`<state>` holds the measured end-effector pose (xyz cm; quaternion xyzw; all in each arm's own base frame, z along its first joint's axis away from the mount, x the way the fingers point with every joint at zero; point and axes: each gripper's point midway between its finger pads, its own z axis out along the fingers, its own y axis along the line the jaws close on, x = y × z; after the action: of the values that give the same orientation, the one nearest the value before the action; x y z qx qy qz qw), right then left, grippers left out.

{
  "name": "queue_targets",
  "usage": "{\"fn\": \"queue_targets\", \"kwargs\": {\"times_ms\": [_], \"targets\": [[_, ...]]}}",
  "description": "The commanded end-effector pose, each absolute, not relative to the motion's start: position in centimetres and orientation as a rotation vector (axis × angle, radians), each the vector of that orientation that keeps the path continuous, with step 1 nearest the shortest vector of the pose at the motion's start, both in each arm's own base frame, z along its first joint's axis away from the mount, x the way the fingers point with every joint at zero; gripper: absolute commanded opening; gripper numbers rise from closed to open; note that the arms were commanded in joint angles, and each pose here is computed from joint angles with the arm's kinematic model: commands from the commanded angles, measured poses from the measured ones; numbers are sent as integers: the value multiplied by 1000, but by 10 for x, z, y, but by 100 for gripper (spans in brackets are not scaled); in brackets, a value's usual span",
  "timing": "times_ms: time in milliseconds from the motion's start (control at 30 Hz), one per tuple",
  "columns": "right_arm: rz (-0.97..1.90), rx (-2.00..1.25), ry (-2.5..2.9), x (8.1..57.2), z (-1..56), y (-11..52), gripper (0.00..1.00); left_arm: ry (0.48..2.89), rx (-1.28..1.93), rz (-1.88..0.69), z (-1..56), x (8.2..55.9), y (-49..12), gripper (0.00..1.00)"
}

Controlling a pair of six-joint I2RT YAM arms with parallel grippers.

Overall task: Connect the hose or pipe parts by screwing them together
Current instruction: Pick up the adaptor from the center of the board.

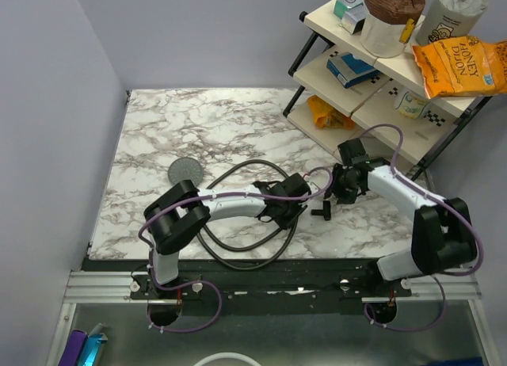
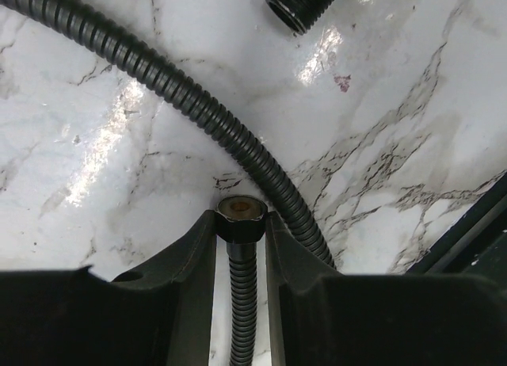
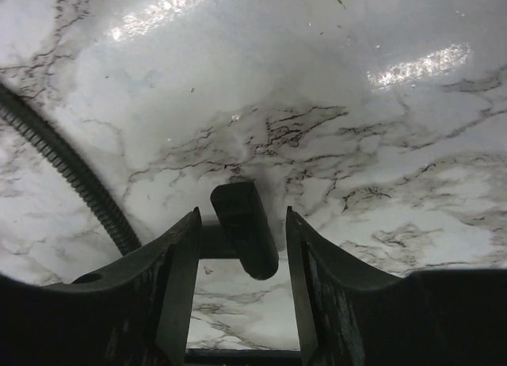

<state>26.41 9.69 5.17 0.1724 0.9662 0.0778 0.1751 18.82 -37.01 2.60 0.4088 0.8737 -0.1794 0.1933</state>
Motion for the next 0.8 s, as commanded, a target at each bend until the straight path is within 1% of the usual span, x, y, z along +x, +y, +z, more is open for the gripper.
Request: {"fn": "queue_targets", "kwargs": {"times_ms": [0, 200, 233, 400, 567, 767], "targets": [[150, 452, 2853, 263, 42, 93, 54, 2380, 1190, -447, 41, 191, -359, 0], [155, 421, 2925, 264, 38, 99, 54, 2297, 1210, -445, 61, 200, -358, 0], [154, 417, 2931, 265, 38, 99, 54, 2278, 1192, -413, 66, 207, -356, 0], [196, 415, 2967, 262, 33, 106, 53, 2145, 1157, -452, 110, 220, -366, 0], [197, 395, 3039, 245, 19, 111, 52, 2057, 1137, -493, 148, 217, -360, 0], [130, 405, 3093, 240, 9, 108, 50, 2029, 1106, -533, 171, 210, -341, 0]]}}
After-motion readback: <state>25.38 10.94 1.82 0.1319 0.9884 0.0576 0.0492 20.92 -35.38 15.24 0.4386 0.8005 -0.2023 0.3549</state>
